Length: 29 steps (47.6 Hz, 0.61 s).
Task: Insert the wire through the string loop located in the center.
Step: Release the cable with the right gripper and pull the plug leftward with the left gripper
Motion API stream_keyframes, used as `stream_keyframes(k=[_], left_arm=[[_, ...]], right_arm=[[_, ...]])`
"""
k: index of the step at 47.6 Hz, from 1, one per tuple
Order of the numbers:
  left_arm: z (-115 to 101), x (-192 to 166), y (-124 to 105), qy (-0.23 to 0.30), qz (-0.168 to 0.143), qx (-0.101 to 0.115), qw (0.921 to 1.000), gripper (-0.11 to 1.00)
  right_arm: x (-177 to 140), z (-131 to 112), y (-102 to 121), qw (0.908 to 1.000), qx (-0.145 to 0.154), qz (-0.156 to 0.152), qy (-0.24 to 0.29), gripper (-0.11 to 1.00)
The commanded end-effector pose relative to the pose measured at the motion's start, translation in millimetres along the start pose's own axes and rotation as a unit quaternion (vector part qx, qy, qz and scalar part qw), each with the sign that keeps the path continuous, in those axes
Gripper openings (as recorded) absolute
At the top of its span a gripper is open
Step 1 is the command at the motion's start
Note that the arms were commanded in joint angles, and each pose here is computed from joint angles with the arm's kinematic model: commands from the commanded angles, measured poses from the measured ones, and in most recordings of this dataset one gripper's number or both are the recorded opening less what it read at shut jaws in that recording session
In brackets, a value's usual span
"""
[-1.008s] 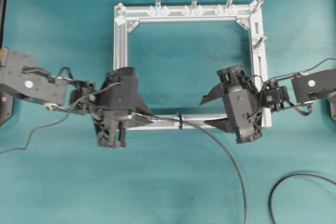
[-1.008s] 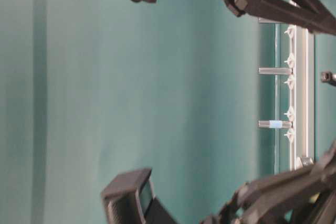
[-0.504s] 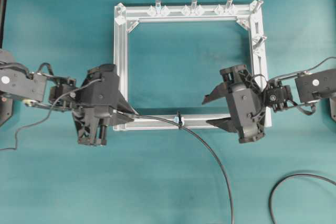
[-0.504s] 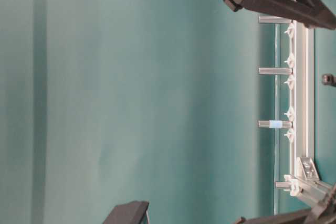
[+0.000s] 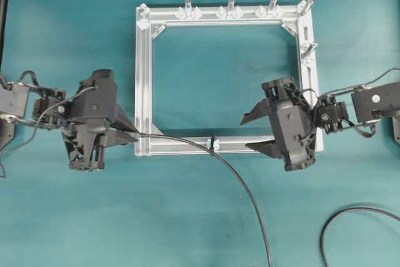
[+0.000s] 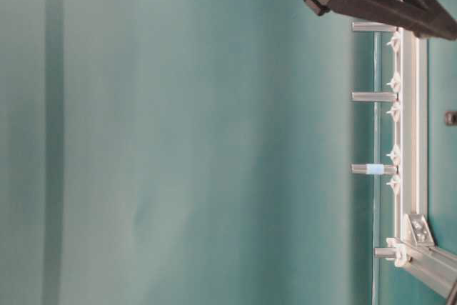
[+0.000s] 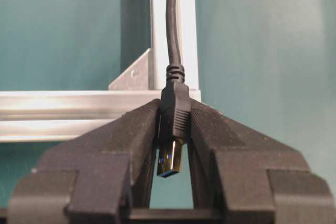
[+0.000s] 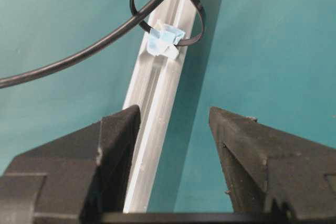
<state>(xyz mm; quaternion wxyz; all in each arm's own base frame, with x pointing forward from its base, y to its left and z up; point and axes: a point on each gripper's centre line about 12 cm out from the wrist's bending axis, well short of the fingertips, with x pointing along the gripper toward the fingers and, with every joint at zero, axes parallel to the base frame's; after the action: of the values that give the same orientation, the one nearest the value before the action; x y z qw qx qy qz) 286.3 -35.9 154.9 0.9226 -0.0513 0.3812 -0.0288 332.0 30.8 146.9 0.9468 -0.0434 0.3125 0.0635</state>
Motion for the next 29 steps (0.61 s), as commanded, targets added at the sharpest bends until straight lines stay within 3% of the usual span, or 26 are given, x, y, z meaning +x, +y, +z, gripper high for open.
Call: stream_keyframes(k=[1,29], left_arm=[[3,-3,-1,-0.009,-0.002,-0.005,0.9999,0.18],[-39,35,-8,0.082,-0.002,0.013,0.9966,0.18]], right_arm=[[-5,9,1,0.9999,-0.001,0.000,-0.017,0.59],[-4,14,0,0.9997,0.000,0.000,-0.023,0.59]])
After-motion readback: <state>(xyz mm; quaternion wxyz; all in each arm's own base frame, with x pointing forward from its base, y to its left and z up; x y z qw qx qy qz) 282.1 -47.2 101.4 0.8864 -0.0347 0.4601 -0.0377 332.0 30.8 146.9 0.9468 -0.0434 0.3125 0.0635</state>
